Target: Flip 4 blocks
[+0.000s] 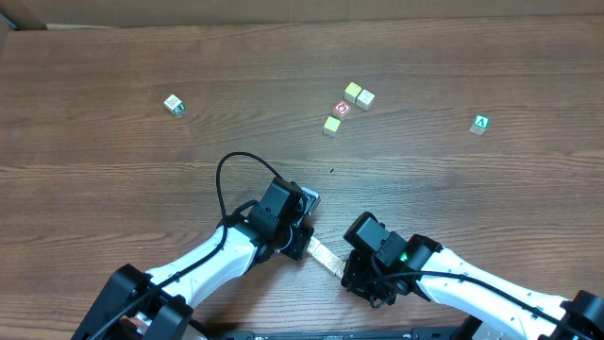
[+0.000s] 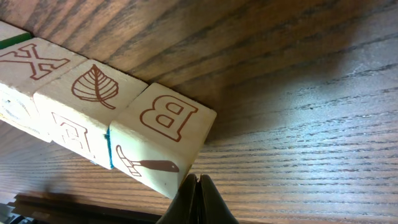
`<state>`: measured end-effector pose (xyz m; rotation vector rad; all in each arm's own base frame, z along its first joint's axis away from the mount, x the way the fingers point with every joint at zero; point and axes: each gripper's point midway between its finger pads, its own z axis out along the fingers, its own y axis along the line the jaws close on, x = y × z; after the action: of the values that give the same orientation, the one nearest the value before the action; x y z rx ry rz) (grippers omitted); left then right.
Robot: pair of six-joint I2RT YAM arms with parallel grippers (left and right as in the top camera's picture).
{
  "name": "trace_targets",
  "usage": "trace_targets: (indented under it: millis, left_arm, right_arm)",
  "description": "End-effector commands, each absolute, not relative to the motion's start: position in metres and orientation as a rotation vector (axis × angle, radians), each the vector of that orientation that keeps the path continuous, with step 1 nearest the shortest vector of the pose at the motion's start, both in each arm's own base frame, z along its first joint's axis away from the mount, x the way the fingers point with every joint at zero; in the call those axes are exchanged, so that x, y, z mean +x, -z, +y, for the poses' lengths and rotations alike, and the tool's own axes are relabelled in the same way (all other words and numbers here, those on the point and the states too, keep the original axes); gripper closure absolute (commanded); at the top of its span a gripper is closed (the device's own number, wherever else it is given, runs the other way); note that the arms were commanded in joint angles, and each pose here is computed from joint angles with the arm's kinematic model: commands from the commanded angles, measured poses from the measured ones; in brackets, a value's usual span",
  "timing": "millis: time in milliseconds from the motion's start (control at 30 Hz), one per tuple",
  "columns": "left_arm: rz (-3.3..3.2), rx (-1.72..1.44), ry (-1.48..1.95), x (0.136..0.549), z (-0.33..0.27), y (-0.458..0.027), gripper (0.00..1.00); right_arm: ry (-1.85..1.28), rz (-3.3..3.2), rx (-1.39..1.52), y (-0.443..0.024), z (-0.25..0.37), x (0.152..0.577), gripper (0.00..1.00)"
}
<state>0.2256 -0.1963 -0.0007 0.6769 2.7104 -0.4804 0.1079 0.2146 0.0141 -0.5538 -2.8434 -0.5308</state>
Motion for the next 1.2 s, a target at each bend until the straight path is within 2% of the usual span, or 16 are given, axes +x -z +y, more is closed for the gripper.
trace_targets:
  millis: [0,700,1167]
  left_arm:
    - [2.716,0.701,0.462,0.224,-0.193,0.006,0.96]
    - [2.723,0.705,0.464,0.222,-0.192,0.007,0.96]
    - [2.703,0.757,0.454,0.222,-0.192,0.007,0.96]
  right_arm:
    - [0.563,-2.838,-0.558,-0.020,0.222,0.110,0.96]
    - [0.489,-2.836,-0.613,-0.007,0.222,0.107,0.96]
    - [0.571,-2.796,-0.578,-0.010,0.236,0.105,0.96]
